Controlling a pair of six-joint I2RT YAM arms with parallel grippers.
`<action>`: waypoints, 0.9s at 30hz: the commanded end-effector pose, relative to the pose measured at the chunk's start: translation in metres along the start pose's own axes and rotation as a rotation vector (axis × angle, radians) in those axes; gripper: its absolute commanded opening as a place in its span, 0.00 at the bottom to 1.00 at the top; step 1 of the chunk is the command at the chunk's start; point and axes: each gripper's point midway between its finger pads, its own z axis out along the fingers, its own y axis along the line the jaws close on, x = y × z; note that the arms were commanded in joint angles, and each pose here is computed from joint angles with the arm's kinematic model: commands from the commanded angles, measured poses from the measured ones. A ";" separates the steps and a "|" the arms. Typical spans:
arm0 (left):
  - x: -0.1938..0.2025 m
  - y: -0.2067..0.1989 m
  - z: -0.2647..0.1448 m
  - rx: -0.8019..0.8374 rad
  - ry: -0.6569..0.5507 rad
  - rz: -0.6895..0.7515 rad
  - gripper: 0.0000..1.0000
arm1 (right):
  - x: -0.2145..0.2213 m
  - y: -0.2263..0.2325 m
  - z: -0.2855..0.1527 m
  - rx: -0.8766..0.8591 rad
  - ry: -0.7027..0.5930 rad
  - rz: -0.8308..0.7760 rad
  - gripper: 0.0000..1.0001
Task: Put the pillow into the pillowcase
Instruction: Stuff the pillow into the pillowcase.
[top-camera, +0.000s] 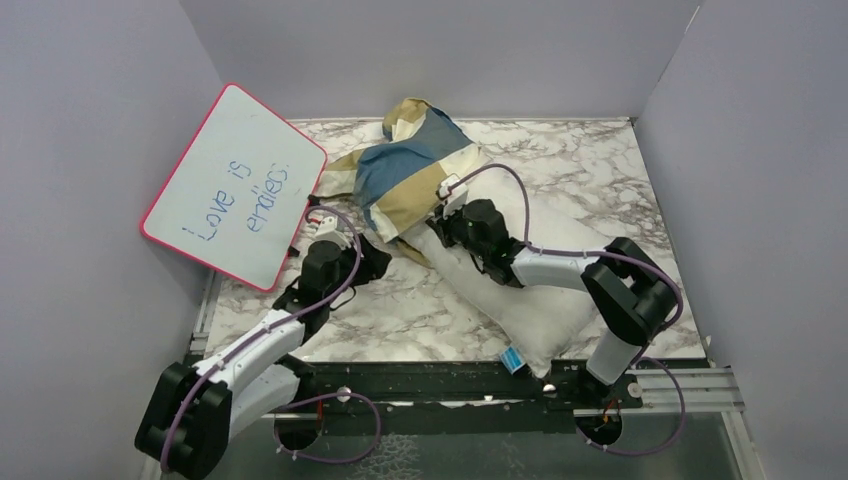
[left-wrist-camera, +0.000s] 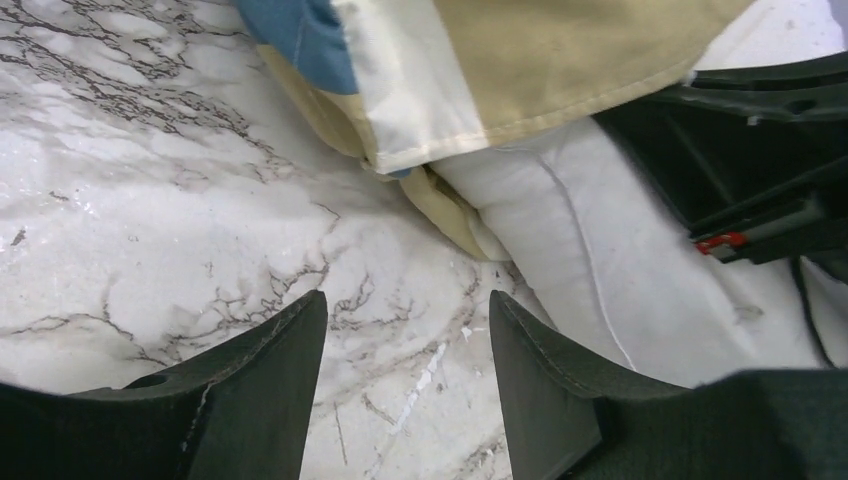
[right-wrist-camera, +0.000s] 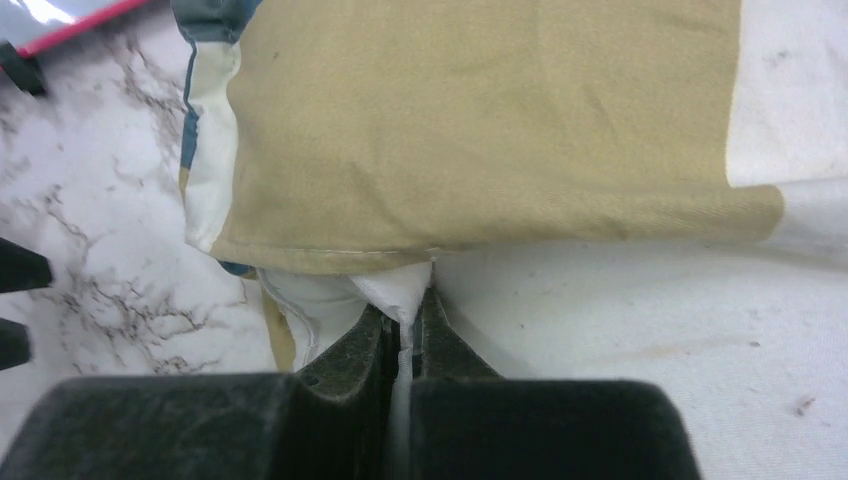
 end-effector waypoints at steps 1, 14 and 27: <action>-0.025 -0.002 0.019 0.008 -0.129 -0.017 0.61 | 0.041 -0.009 -0.009 -0.051 0.101 0.219 0.01; -0.024 -0.015 0.082 0.056 -0.114 -0.046 0.51 | 0.018 -0.003 -0.006 -0.117 0.059 0.307 0.01; 0.005 -0.005 0.106 -0.014 -0.077 -0.092 0.44 | 0.011 -0.004 -0.005 -0.109 0.027 0.378 0.01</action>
